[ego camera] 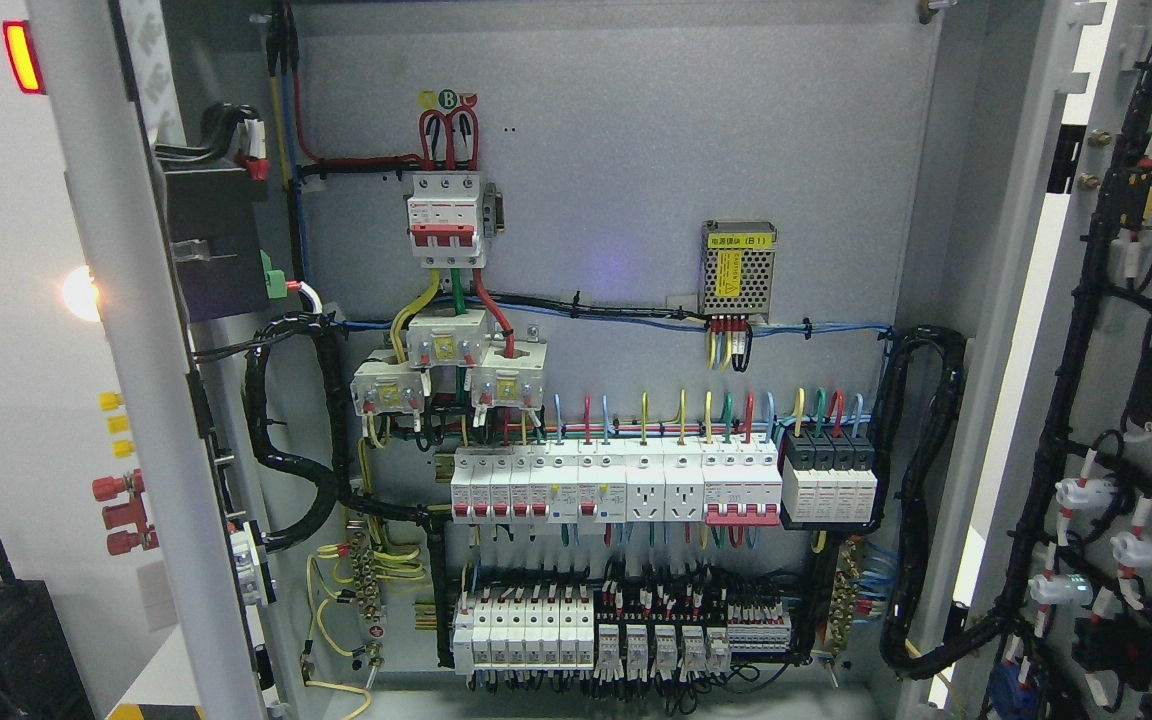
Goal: Open door with both hands
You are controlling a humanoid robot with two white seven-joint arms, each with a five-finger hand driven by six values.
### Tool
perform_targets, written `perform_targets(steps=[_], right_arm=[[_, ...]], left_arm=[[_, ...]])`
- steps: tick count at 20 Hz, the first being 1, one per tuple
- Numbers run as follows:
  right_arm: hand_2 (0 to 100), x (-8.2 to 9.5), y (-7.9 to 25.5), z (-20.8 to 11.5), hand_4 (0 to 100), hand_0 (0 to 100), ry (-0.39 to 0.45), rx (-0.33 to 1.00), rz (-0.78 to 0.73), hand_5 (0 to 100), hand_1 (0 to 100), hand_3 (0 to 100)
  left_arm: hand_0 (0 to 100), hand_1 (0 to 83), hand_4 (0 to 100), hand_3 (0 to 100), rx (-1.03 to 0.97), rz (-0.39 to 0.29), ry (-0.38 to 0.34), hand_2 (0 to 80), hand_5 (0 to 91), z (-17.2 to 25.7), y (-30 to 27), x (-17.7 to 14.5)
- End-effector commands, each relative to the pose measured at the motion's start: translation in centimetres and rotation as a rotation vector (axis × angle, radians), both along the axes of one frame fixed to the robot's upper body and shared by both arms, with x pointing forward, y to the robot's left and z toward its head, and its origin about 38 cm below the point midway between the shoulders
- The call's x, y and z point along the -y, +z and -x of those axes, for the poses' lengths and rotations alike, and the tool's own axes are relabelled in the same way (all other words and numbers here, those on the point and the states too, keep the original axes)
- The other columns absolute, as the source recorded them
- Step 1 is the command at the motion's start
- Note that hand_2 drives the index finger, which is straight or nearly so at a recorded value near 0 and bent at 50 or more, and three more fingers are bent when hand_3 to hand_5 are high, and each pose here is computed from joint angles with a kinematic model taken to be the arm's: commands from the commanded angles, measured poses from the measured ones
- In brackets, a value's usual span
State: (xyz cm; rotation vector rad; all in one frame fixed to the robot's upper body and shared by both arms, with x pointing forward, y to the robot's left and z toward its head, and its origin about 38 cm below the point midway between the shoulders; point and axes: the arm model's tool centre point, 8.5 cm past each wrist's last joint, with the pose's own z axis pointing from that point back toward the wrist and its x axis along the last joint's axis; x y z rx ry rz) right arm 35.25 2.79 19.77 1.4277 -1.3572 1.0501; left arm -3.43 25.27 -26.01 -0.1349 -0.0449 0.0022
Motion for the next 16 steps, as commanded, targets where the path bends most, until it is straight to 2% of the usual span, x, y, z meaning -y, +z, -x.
perform_targets(steps=[1,16], right_arm=[[0,-0.6,0.0,0.7,0,38,0.027,0.006,0.006,0,0,0],[0,-1.7,0.6,1.1,0,38,0.056,0.024,0.005,0,0,0]], left_arm=[[0,0.0,0,0,0.028,0.026,0.000,0.0,0.0,-1.0,-0.2,1.8],[0,0.0,0,0,0.023,0.026,-0.001,0.0,0.0,-0.9,-0.2,1.8]])
